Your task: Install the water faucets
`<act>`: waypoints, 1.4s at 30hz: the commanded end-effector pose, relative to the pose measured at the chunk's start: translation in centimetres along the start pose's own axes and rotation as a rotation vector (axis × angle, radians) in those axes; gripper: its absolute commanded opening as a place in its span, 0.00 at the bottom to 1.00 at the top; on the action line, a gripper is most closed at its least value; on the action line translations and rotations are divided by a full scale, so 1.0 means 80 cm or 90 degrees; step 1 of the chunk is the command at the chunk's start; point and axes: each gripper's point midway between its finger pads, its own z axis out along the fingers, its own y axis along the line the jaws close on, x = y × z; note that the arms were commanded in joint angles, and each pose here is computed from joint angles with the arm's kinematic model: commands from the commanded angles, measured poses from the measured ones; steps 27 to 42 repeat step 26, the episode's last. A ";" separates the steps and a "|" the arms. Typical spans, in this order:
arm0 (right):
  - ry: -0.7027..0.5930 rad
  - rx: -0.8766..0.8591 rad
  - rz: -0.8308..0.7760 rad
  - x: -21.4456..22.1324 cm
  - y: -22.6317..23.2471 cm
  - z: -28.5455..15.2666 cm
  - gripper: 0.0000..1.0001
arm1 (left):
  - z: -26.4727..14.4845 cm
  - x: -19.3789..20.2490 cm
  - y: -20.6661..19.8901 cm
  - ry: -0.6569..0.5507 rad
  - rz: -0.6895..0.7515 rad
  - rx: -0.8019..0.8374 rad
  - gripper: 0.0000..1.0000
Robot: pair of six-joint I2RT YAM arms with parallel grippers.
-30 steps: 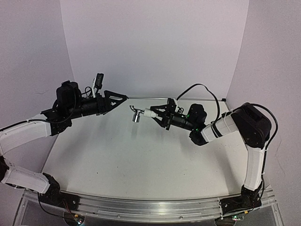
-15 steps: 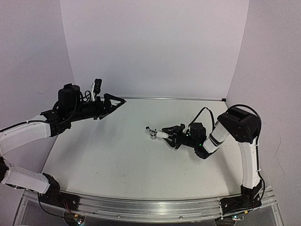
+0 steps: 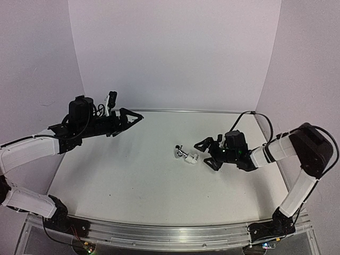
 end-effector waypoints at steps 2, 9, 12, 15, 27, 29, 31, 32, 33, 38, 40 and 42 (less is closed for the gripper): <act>-0.013 0.165 -0.211 -0.009 -0.012 -0.076 0.98 | -0.023 -0.053 -0.022 -0.088 0.081 -0.024 0.99; -0.238 0.189 -0.422 -0.086 0.111 -0.227 0.98 | -0.103 -0.122 -0.017 -0.274 0.158 -0.175 1.00; -0.316 0.176 -0.485 -0.106 0.162 -0.281 0.98 | -0.143 -0.143 -0.023 -0.343 0.189 -0.219 1.00; -0.359 0.162 -0.530 -0.115 0.199 -0.316 0.98 | -0.174 -0.156 -0.033 -0.389 0.213 -0.240 1.00; -0.434 0.101 -0.550 -0.118 0.244 -0.368 0.98 | -0.206 -0.160 -0.030 -0.410 0.224 -0.293 1.00; -0.434 0.101 -0.550 -0.118 0.244 -0.368 0.98 | -0.206 -0.160 -0.030 -0.410 0.224 -0.293 1.00; -0.434 0.101 -0.550 -0.118 0.244 -0.368 0.98 | -0.206 -0.160 -0.030 -0.410 0.224 -0.293 1.00; -0.434 0.101 -0.550 -0.118 0.244 -0.368 0.98 | -0.206 -0.160 -0.030 -0.410 0.224 -0.293 1.00; -0.434 0.101 -0.550 -0.118 0.244 -0.368 0.98 | -0.206 -0.160 -0.030 -0.410 0.224 -0.293 1.00; -0.434 0.101 -0.550 -0.118 0.244 -0.368 0.98 | -0.206 -0.160 -0.030 -0.410 0.224 -0.293 1.00; -0.434 0.101 -0.550 -0.118 0.244 -0.368 0.98 | -0.206 -0.160 -0.030 -0.410 0.224 -0.293 1.00; -0.434 0.101 -0.550 -0.118 0.244 -0.368 0.98 | -0.206 -0.160 -0.030 -0.410 0.224 -0.293 1.00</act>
